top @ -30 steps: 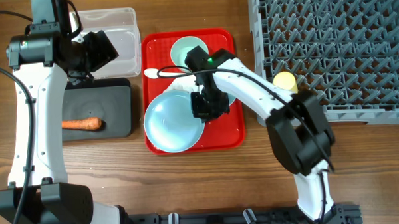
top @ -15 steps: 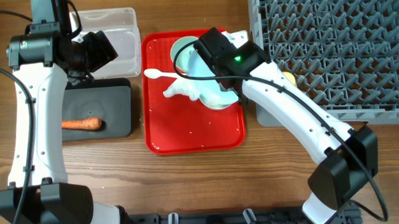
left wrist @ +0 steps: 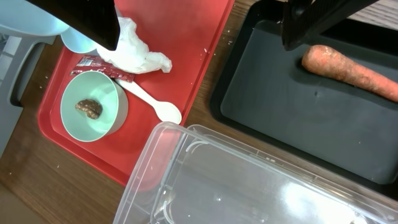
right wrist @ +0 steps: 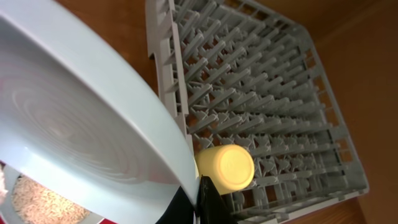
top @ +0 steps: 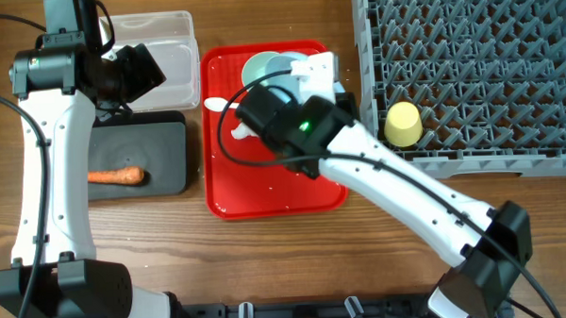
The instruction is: Sort waste into correct bins and load items into the dishwasher rack
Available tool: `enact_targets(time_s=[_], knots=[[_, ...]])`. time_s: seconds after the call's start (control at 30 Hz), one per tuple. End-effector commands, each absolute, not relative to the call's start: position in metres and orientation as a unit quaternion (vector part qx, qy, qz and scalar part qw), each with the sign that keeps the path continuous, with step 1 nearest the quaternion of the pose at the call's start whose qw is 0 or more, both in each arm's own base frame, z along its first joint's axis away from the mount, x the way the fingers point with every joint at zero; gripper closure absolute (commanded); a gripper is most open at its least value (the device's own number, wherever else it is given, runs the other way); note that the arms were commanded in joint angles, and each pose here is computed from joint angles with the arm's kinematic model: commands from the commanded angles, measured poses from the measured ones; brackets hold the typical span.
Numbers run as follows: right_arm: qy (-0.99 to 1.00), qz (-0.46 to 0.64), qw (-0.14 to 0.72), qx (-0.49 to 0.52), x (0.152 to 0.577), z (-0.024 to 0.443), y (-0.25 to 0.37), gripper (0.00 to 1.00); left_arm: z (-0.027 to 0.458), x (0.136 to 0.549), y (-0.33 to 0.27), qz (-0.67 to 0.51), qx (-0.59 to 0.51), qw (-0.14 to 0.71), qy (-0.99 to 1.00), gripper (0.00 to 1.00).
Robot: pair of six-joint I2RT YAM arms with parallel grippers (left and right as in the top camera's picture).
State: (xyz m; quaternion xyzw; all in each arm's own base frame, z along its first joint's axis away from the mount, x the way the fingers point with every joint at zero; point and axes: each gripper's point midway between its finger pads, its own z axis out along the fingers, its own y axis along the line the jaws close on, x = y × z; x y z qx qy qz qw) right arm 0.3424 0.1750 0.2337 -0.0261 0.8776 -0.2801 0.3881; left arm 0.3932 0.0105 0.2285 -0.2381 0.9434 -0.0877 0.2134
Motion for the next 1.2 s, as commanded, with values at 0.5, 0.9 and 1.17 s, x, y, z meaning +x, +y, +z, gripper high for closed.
enact_targets(time_s=[0.5,0.9,1.17], knots=[[0.746,-0.267,0.564,0.232,0.406,0.419,-0.054,0.96,0.226,0.394,0.015,-0.079,-0.246,0.21,0.943,0.18],[0.797,-0.239,0.459,0.311,0.507,0.252,-0.163,0.96,0.229,0.399,0.016,-0.078,-0.246,0.223,0.94,0.14],[0.837,-0.243,0.393,0.294,0.519,0.179,-0.161,0.96,0.23,0.401,0.016,-0.079,-0.246,0.226,0.939,0.13]])
